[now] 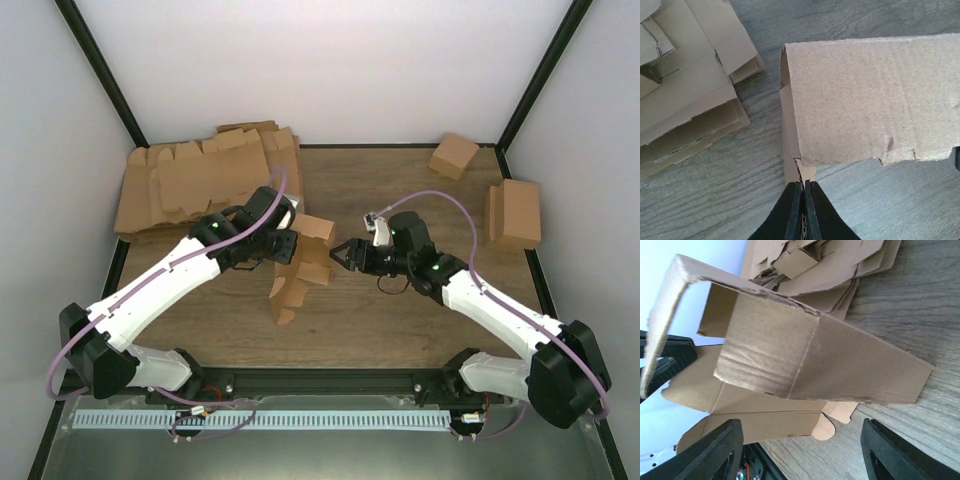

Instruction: Fold the paper box

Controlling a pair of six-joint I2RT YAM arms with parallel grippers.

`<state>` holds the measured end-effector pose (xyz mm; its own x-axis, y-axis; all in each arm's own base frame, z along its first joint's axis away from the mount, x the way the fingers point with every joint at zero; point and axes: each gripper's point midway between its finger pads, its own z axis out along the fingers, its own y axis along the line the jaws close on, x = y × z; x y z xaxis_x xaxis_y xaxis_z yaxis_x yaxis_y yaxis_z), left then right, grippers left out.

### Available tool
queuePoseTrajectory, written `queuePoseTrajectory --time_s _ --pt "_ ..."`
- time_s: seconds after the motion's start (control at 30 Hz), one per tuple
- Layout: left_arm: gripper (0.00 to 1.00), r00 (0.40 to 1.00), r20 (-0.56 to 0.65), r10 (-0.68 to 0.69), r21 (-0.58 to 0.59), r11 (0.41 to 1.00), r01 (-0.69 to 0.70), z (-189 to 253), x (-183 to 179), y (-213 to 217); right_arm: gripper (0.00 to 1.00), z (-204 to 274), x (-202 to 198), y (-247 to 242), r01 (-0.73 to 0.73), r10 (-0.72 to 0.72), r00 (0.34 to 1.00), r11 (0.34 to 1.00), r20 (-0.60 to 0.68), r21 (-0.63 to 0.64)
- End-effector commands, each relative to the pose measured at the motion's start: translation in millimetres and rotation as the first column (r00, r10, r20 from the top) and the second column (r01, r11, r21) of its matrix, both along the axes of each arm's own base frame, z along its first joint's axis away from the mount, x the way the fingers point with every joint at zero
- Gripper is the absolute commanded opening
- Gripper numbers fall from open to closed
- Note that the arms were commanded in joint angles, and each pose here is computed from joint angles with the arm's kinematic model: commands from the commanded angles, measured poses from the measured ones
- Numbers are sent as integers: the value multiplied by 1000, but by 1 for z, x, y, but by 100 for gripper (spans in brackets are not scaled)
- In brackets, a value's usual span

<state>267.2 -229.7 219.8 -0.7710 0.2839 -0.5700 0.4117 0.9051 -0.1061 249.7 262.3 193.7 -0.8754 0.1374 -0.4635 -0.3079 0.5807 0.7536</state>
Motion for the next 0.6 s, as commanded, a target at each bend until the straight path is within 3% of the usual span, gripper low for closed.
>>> queuePoseTrajectory --time_s 0.0,0.27,0.57 --pt "4 997 -67 -29 42 999 32 -22 -12 3 66 21 10 7 7 -7 1000 999 12 54" --pt "8 998 -58 -16 58 998 20 -24 -13 8 61 29 26 2 108 -110 994 991 25 81" --pt "9 999 -43 -13 54 998 15 -21 -14 11 51 12 35 11 95 -95 995 994 -13 58"
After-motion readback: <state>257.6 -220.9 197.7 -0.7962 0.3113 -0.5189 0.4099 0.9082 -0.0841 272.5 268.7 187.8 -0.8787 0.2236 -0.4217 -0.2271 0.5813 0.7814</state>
